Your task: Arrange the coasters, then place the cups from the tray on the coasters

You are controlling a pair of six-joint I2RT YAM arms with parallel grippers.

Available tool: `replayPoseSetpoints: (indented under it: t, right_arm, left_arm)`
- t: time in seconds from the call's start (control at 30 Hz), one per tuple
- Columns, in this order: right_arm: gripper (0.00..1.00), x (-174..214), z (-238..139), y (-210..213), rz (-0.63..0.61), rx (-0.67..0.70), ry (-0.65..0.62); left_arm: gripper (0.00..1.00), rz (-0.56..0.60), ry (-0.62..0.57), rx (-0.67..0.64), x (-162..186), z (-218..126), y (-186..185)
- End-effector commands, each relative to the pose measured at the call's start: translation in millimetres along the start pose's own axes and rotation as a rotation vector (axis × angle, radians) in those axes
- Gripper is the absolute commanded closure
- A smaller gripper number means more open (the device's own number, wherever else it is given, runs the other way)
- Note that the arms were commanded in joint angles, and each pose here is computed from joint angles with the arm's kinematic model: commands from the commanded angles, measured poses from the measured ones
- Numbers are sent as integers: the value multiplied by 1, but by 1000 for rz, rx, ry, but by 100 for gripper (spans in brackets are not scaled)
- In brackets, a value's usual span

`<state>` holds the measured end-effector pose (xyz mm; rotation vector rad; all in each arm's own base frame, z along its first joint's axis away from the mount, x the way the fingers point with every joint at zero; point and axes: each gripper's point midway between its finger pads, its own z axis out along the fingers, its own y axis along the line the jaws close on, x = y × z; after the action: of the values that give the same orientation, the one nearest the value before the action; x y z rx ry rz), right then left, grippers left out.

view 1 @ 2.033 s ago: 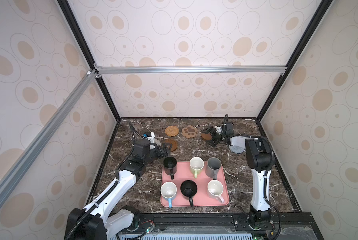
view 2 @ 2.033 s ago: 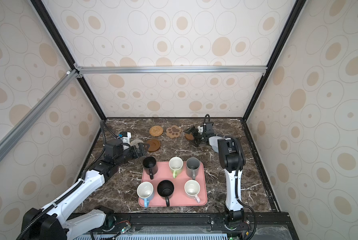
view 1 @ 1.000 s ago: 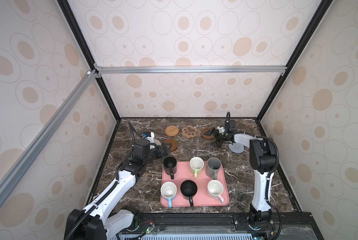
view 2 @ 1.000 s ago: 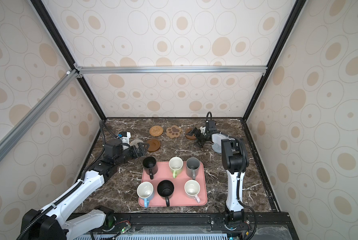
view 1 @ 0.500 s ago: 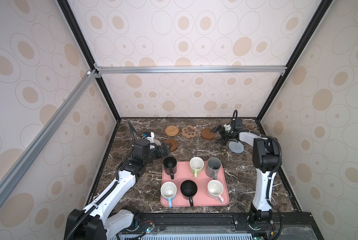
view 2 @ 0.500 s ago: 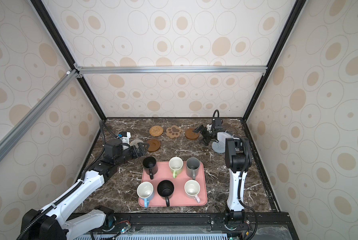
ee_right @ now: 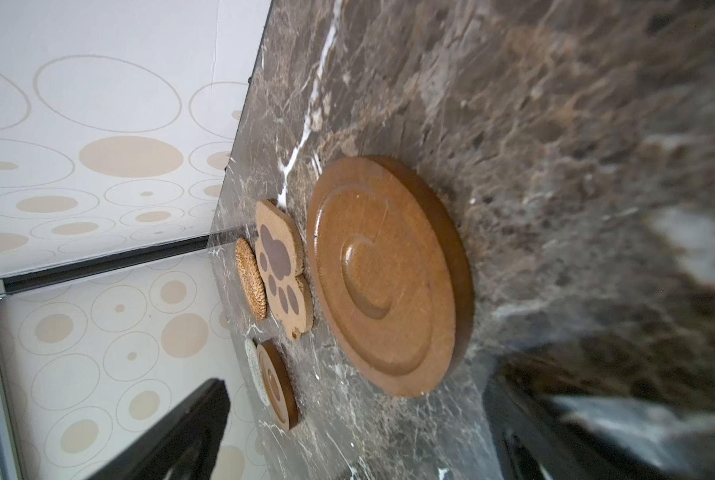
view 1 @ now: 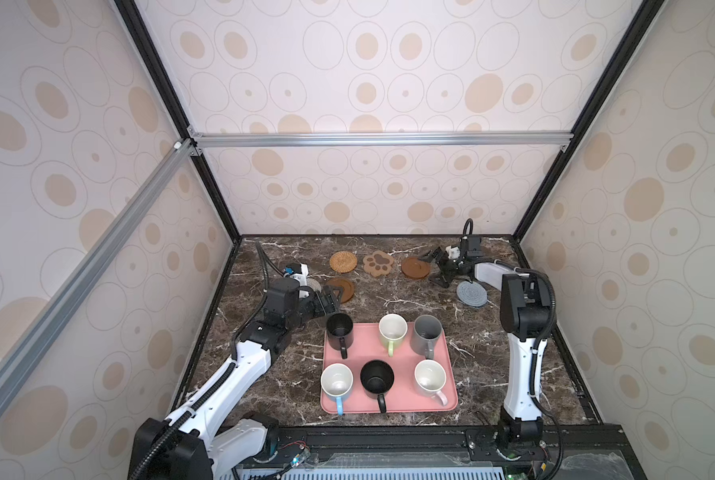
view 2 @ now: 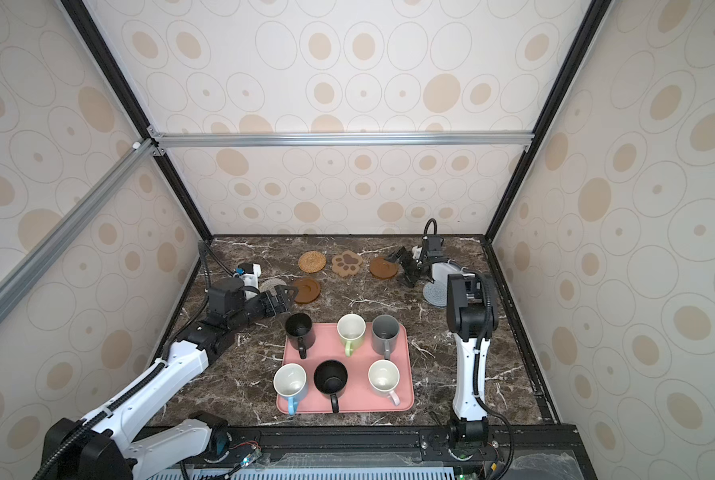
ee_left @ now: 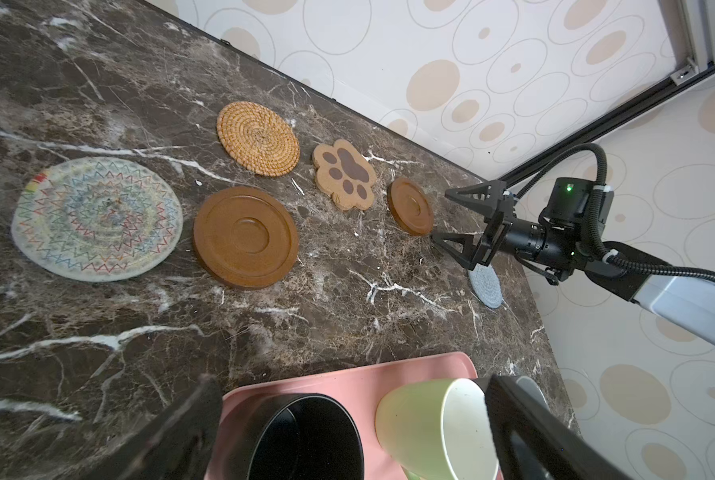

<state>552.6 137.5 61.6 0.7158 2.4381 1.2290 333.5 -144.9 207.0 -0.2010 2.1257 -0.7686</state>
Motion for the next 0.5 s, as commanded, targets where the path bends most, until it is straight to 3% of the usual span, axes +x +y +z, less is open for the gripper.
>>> replayPoseSetpoints:
  t: [0.0, 0.47]
  right_arm:
    - [0, -5, 9, -12, 32, 15, -4]
    - [0, -8, 13, -11, 38, 5, -3]
  left_arm:
    - [0, -7, -21, 5, -7, -5, -4]
    - [0, -7, -20, 4, -7, -6, -4]
